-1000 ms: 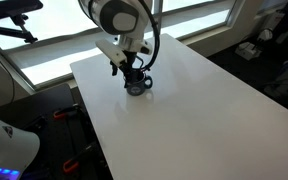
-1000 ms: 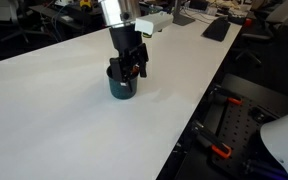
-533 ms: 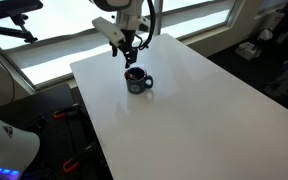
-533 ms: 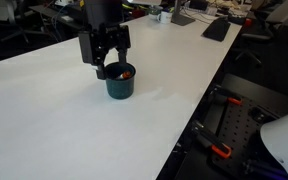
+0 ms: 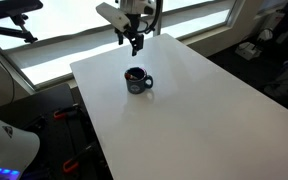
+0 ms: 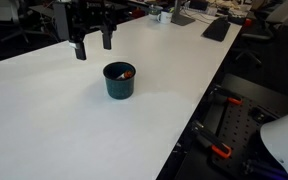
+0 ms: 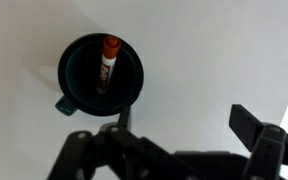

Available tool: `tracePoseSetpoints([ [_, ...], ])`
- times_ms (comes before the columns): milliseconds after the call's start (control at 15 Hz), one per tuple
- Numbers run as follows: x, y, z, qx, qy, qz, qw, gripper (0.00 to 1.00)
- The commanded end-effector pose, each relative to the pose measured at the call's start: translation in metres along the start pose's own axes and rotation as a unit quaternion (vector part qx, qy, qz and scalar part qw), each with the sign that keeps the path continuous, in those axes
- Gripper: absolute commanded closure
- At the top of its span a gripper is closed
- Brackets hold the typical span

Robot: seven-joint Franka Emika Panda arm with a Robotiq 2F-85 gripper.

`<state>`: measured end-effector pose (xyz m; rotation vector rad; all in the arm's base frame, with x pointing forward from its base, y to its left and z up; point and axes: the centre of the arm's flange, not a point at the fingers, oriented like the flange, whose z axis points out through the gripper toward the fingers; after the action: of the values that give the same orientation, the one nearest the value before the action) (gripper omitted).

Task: Take the marker out of the mug and place it on the table to the right of the mug

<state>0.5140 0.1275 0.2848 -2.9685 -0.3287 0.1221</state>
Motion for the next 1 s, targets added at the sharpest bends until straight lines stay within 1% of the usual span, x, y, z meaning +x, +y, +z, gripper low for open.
tracePoseSetpoints([
  [0,0.003,0.005,0.001,-0.006,0.003,0.026,0.9996,0.0],
  [467,-0.001,0.028,0.017,-0.011,-0.013,0.057,0.9982,0.0],
  [933,-0.002,0.037,0.027,-0.017,-0.028,0.063,0.9975,0.0],
])
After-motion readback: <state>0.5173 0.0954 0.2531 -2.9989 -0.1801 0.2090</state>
